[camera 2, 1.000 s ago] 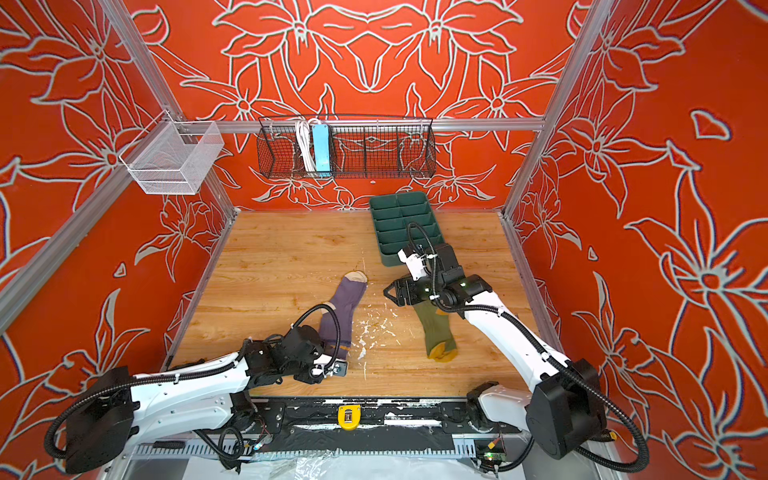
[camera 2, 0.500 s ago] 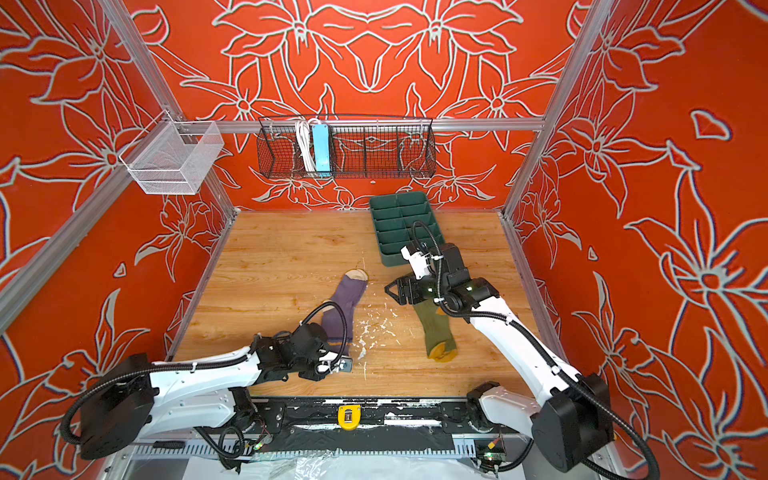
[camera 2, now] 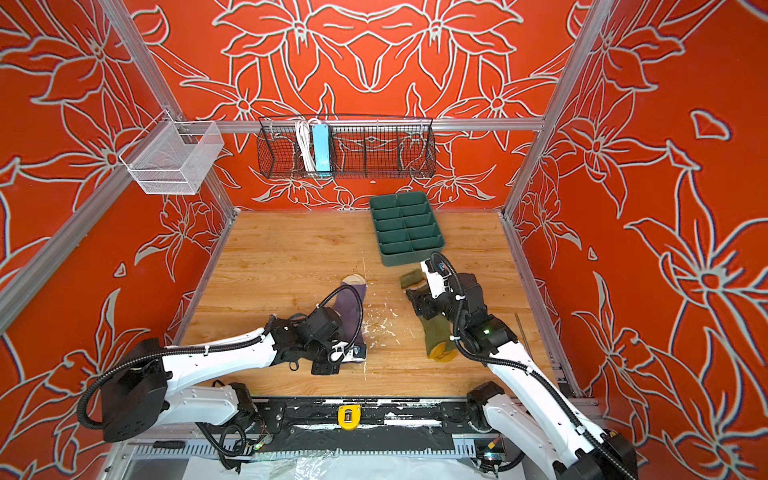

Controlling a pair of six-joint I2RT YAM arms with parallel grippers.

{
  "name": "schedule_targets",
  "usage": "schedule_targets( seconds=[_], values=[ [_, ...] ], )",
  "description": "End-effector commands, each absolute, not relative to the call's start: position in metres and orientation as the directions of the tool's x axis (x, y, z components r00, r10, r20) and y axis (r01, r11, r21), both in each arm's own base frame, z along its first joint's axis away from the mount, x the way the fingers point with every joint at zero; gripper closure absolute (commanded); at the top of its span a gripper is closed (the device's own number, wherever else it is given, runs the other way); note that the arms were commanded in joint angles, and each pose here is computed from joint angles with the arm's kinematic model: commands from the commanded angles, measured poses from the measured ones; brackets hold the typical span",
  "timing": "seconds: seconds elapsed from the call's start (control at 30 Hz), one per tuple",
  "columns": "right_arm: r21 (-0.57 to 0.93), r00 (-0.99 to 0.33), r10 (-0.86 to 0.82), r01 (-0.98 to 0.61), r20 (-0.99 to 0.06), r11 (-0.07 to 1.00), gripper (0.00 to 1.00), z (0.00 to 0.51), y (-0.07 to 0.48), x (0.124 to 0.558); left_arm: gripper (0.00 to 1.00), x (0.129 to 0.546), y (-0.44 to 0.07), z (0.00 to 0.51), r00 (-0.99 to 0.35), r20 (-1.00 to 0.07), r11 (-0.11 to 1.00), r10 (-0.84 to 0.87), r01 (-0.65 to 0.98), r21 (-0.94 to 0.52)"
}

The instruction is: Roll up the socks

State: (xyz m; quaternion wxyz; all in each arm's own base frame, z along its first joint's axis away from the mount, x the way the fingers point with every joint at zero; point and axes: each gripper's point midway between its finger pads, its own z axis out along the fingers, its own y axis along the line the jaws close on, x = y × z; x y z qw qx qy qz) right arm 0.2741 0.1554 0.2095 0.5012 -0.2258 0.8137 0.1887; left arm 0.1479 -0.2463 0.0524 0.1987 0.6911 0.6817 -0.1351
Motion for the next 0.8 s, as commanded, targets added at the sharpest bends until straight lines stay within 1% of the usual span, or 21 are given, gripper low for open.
schedule_targets(
  seconds=[0.0,0.07,0.13,0.2,0.27,0.33,0.43,0.53,0.57,0.67,0.77],
  values=[
    [-0.059,-0.237,-0.348,-0.746,-0.907,0.664,0.27,0.201,0.177,0.255,1.00,0.139,-0.246,0.049,0.018,-0.446,-0.006,0.895,1.000,0.028],
    [-0.136,-0.160,-0.440,-0.812,-0.883,0.568,0.27,0.184,0.183,0.245,1.00,0.141,-0.246,0.049,0.012,-0.437,-0.004,0.899,1.000,0.020],
    [-0.210,-0.103,-0.559,-0.859,-0.823,0.467,0.27,0.164,0.184,0.238,1.00,0.142,-0.244,0.047,0.022,-0.426,-0.011,0.904,1.000,0.029],
    [-0.297,-0.048,-0.695,-0.881,-0.717,0.369,0.27,0.141,0.177,0.238,1.00,0.143,-0.242,0.047,0.029,-0.421,-0.012,0.907,0.999,0.042],
    [-0.408,0.031,-0.828,-0.880,-0.560,0.243,0.28,0.114,0.166,0.241,1.00,0.146,-0.240,0.047,0.036,-0.424,-0.007,0.905,0.998,0.070],
    [-0.500,0.084,-0.890,-0.849,-0.448,0.172,0.29,0.104,0.159,0.249,1.00,0.146,-0.237,0.045,0.038,-0.427,0.000,0.903,0.996,0.087],
    [-0.606,0.113,-0.909,-0.777,-0.402,0.172,0.29,0.117,0.154,0.261,1.00,0.144,-0.236,0.045,0.017,-0.438,0.015,0.899,0.997,0.070],
    [-0.757,0.168,-0.930,-0.636,-0.326,0.151,0.28,0.147,0.143,0.271,1.00,0.146,-0.240,0.053,-0.037,-0.432,0.052,0.901,0.998,0.025],
    [-0.800,0.180,-0.933,-0.580,-0.312,0.155,0.27,0.160,0.139,0.275,1.00,0.150,-0.244,0.057,-0.075,-0.431,0.089,0.899,0.996,0.013],
    [-0.851,0.186,-0.944,-0.504,-0.274,0.148,0.27,0.189,0.131,0.280,1.00,0.158,-0.256,0.073,-0.199,-0.445,0.201,0.873,0.979,-0.044],
    [-0.864,0.221,-0.928,-0.476,-0.300,0.166,0.26,0.210,0.137,0.280,1.00,0.153,-0.268,0.083,-0.280,-0.477,0.251,0.833,0.960,-0.124]
  ],
)
